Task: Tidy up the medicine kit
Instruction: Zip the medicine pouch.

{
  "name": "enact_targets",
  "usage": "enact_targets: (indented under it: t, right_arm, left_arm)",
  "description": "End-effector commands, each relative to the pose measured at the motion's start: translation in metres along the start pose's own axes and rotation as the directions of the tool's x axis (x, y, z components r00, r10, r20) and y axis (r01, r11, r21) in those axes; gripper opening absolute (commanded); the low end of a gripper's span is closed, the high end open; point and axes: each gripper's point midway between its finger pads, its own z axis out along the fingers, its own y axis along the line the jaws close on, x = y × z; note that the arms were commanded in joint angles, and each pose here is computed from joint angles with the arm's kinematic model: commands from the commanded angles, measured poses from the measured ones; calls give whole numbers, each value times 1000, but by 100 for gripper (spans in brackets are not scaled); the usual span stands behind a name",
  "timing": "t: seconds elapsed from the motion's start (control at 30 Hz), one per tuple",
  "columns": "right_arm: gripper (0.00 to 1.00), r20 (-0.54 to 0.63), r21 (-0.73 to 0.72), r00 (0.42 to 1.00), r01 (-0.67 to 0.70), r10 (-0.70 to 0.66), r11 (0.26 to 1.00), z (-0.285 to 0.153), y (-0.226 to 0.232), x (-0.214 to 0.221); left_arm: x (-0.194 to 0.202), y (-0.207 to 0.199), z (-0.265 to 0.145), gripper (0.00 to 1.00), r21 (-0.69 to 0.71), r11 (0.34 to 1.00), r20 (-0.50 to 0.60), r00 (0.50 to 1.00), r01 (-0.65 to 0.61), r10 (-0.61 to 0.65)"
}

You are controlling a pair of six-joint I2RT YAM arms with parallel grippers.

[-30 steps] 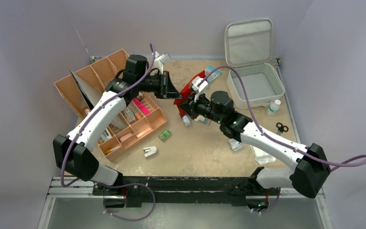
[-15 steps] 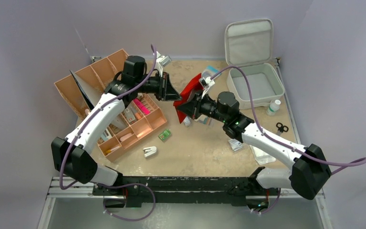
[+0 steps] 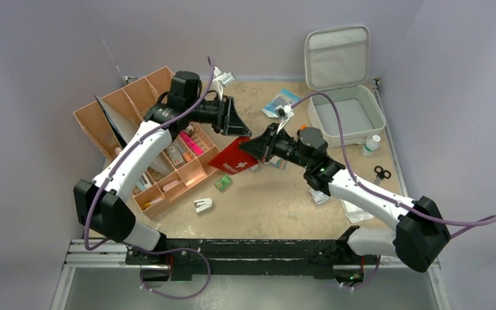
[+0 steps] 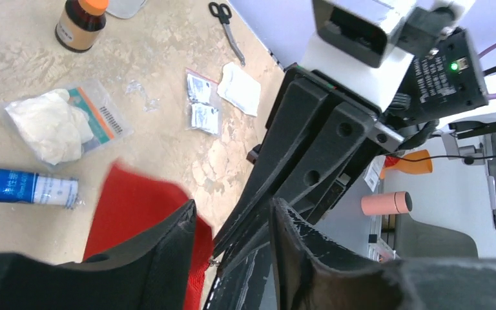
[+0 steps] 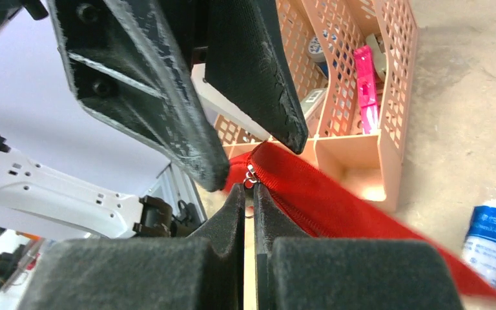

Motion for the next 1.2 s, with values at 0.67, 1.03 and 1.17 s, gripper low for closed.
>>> enact_targets:
  t: [0.67, 1.03, 1.17]
  right_arm:
    - [0, 236, 3, 971, -35, 33, 999, 0, 10, -56]
    - [0, 255, 33, 967, -34, 25, 999, 1, 8, -65]
    - [0, 262, 50, 965, -46, 31, 998, 2, 4, -65]
  left_arm:
    - [-19, -25, -69, 61, -271, 951, 62, 983, -151, 174]
    - [11, -2, -48, 59, -192, 978, -34, 997, -81, 76]
    - [6, -3, -40, 60, -154, 986, -8, 997, -72, 71]
